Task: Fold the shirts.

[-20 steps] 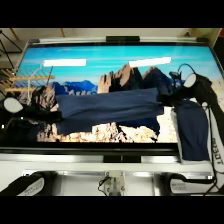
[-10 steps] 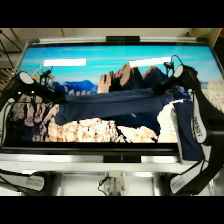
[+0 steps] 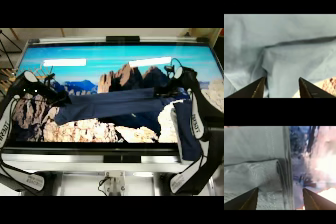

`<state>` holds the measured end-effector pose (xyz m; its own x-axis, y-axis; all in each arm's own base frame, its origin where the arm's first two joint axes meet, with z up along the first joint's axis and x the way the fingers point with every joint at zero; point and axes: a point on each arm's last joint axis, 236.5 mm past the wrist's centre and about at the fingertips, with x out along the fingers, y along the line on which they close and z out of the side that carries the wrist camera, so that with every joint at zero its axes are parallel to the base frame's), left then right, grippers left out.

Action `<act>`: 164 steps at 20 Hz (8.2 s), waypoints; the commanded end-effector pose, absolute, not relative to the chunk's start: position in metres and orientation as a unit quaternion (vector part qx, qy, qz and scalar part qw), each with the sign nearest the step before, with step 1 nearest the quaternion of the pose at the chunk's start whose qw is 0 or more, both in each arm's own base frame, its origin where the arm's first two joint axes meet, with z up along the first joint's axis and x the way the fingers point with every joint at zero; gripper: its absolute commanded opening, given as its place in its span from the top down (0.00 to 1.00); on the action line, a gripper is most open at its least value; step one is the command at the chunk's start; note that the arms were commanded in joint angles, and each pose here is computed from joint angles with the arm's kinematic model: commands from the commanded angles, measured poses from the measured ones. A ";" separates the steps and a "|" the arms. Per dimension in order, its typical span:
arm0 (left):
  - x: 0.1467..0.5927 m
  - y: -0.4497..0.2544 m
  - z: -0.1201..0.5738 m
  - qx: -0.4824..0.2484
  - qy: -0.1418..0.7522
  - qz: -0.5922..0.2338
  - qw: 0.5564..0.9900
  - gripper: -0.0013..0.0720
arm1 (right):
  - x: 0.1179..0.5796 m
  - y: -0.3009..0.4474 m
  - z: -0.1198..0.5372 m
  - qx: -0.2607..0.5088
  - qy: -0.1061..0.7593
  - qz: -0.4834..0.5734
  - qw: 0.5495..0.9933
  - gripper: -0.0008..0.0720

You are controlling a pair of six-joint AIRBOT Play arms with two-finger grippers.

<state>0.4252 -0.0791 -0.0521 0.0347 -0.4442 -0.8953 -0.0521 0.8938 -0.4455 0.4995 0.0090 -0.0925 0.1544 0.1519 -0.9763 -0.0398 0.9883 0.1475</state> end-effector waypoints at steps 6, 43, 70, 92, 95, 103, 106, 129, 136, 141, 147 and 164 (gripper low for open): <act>0.420 -0.102 -0.008 -0.151 0.656 -0.178 0.718 0.27 | 0.481 0.055 -0.106 0.151 0.676 0.137 0.708 0.41; 0.426 -0.007 0.210 -0.161 0.371 0.000 0.915 0.94 | 0.419 0.360 0.111 0.164 0.490 0.395 0.759 0.89; 0.384 -0.010 0.235 -0.140 0.351 -0.010 0.926 0.94 | 0.404 0.190 -0.092 0.124 0.711 0.256 0.643 0.08; 0.384 -0.009 0.221 -0.102 0.366 -0.023 0.925 0.94 | 0.492 -0.002 0.137 0.237 0.497 0.132 0.824 0.89; 0.385 -0.008 0.222 -0.102 0.362 -0.022 0.926 0.94 | 0.457 -0.091 0.165 0.267 0.477 0.015 0.837 0.89; 0.384 -0.009 0.221 -0.093 0.364 -0.026 0.926 0.94 | 0.355 -0.176 0.177 0.336 0.512 -0.115 0.782 0.89; 0.384 -0.009 0.221 -0.094 0.364 -0.027 0.926 0.94 | 0.313 -0.183 0.166 0.319 0.570 -0.158 0.741 0.89; 0.385 -0.010 0.223 -0.090 0.361 -0.029 0.928 0.94 | 0.313 -0.165 0.169 0.242 0.593 -0.198 0.742 0.89; 0.386 -0.010 0.222 -0.090 0.360 -0.029 0.928 0.94 | 0.257 -0.184 0.170 0.190 0.608 -0.276 0.720 0.89; 0.388 -0.022 0.220 -0.091 0.364 -0.044 0.926 0.94 | 0.173 -0.190 0.108 0.181 0.694 -0.332 0.613 0.89; 0.392 -0.051 0.208 -0.059 0.380 -0.086 0.919 0.94 | 0.158 -0.190 0.048 0.197 0.717 -0.320 0.587 0.28; 0.378 -0.067 0.027 0.086 0.633 -0.039 0.769 0.11 | 0.352 -0.011 0.069 0.089 0.670 -0.049 0.735 0.19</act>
